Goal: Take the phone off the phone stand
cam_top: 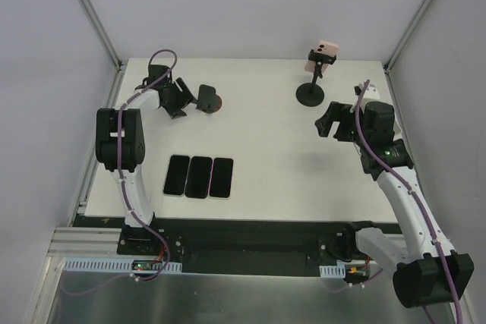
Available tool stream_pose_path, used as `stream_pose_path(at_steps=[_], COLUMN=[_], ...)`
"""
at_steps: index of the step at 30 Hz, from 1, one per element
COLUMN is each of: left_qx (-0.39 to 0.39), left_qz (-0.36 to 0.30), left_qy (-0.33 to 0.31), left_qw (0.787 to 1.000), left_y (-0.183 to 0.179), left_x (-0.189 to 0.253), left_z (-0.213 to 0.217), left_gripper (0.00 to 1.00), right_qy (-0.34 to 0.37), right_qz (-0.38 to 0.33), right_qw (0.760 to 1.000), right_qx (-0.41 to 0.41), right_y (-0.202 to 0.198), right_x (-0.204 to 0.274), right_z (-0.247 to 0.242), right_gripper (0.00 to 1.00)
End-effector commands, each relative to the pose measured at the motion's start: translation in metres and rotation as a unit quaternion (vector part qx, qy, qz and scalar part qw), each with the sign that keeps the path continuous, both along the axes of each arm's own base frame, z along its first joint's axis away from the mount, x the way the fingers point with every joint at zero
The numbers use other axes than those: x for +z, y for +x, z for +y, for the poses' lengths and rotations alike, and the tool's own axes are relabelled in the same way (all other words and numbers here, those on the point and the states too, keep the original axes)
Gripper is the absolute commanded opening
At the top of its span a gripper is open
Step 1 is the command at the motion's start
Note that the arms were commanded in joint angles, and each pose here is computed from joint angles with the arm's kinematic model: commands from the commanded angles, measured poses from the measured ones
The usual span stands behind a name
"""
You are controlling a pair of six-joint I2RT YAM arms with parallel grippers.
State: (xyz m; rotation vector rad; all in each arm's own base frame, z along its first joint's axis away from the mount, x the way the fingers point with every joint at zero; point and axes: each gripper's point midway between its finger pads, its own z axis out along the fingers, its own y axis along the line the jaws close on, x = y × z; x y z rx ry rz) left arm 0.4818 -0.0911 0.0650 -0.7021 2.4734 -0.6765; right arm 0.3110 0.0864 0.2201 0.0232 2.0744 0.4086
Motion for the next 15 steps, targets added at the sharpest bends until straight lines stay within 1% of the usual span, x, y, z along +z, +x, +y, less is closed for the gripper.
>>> stream_pose_path(at_steps=[1, 4, 6, 7, 9, 10, 13, 14, 15], left_qx=[0.046, 0.05, 0.052, 0.058, 0.066, 0.068, 0.075, 0.074, 0.076], left_qz=[0.002, 0.011, 0.021, 0.023, 0.03, 0.029, 0.035, 0.033, 0.036], left_qy=[-0.07, -0.093, -0.105, -0.113, -0.121, -0.125, -0.132, -0.135, -0.137], left_qw=[0.997, 0.994, 0.993, 0.992, 0.99, 0.989, 0.988, 0.987, 0.987], left_y=[0.017, 0.019, 0.019, 0.021, 0.021, 0.022, 0.021, 0.021, 0.019], left_x=[-0.003, -0.01, -0.017, -0.017, -0.022, -0.022, -0.025, -0.024, -0.026], left_z=[-0.015, -0.021, -0.024, -0.025, -0.026, -0.026, -0.027, -0.027, -0.028], left_gripper=[0.64, 0.59, 0.57, 0.52, 0.49, 0.44, 0.38, 0.34, 0.33], right_qy=[-0.009, -0.011, -0.013, -0.014, -0.014, -0.014, -0.014, -0.015, -0.014], right_qz=[-0.006, -0.006, -0.007, -0.007, -0.007, -0.006, -0.006, -0.006, -0.005], right_qw=[1.0, 1.0, 1.0, 0.999, 0.999, 0.999, 0.999, 0.999, 0.999], right_qx=[-0.016, -0.022, -0.026, -0.028, -0.03, -0.031, -0.036, -0.036, -0.037], right_y=[-0.008, -0.01, -0.011, -0.011, -0.012, -0.012, -0.011, -0.011, -0.01], right_x=[0.003, 0.002, 0.002, 0.002, 0.002, 0.002, 0.002, 0.001, 0.001], right_z=[-0.008, -0.01, -0.012, -0.013, -0.014, -0.014, -0.016, -0.015, -0.015], right_gripper=[0.96, 0.96, 0.96, 0.96, 0.96, 0.96, 0.96, 0.96, 0.96])
